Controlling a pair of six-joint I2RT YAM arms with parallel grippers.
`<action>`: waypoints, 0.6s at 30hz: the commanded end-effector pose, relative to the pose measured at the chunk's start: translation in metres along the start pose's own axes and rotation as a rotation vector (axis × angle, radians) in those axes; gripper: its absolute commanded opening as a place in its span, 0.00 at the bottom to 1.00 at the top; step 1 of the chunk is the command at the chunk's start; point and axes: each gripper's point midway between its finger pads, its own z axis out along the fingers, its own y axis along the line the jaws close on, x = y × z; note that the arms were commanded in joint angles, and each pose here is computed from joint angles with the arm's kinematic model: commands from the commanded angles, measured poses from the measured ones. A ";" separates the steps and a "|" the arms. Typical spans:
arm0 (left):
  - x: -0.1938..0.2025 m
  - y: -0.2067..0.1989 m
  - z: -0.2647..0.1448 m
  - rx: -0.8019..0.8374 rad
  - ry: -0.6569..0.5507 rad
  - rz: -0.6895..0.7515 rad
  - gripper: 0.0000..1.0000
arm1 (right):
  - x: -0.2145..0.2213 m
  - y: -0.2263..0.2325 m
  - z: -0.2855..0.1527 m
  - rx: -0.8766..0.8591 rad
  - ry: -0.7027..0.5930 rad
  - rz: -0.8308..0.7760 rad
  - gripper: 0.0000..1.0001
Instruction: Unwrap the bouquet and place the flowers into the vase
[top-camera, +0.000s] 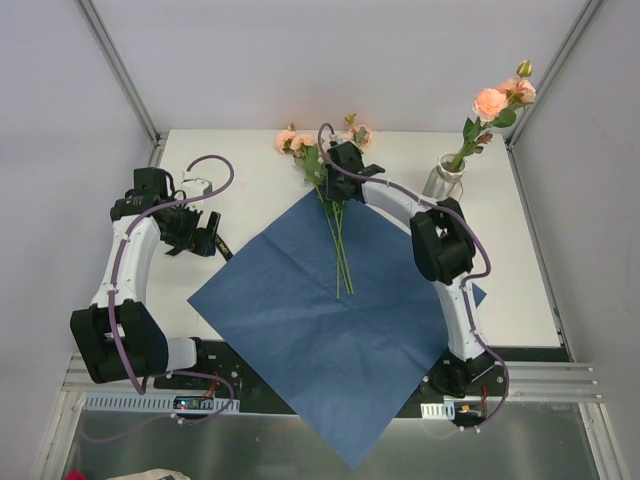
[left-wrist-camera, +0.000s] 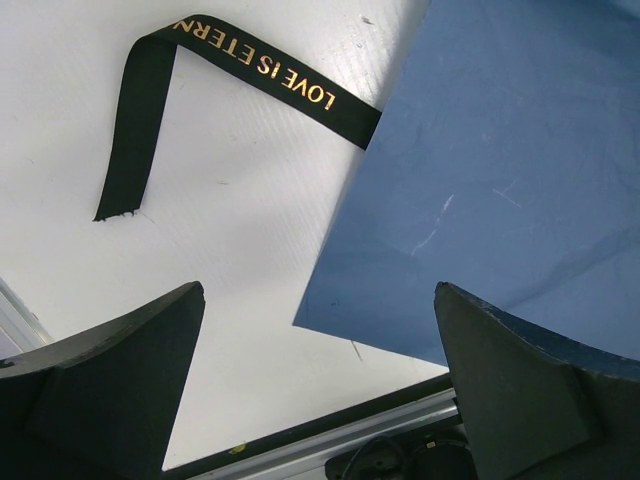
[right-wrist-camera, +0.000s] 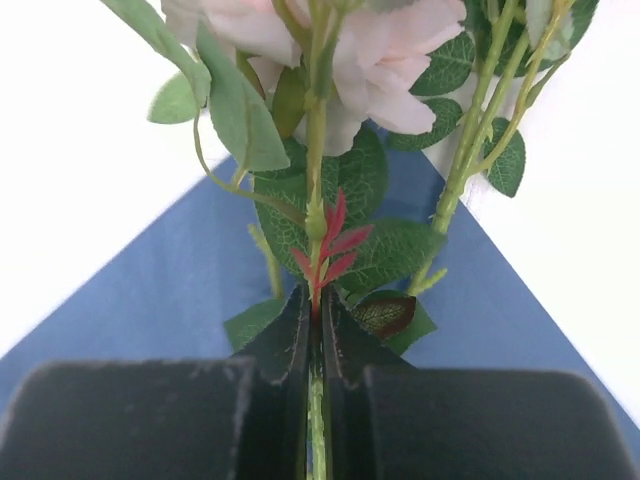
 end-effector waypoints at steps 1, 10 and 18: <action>-0.005 0.002 -0.011 -0.019 -0.037 0.012 0.99 | -0.114 0.045 -0.110 -0.197 -0.320 0.075 0.01; -0.007 0.000 -0.017 -0.023 -0.059 0.014 0.99 | -0.206 0.084 -0.291 -0.509 -0.775 0.026 0.01; -0.012 -0.004 -0.019 -0.011 -0.079 0.006 0.99 | -0.228 0.042 -0.443 -0.368 -1.395 -0.325 0.01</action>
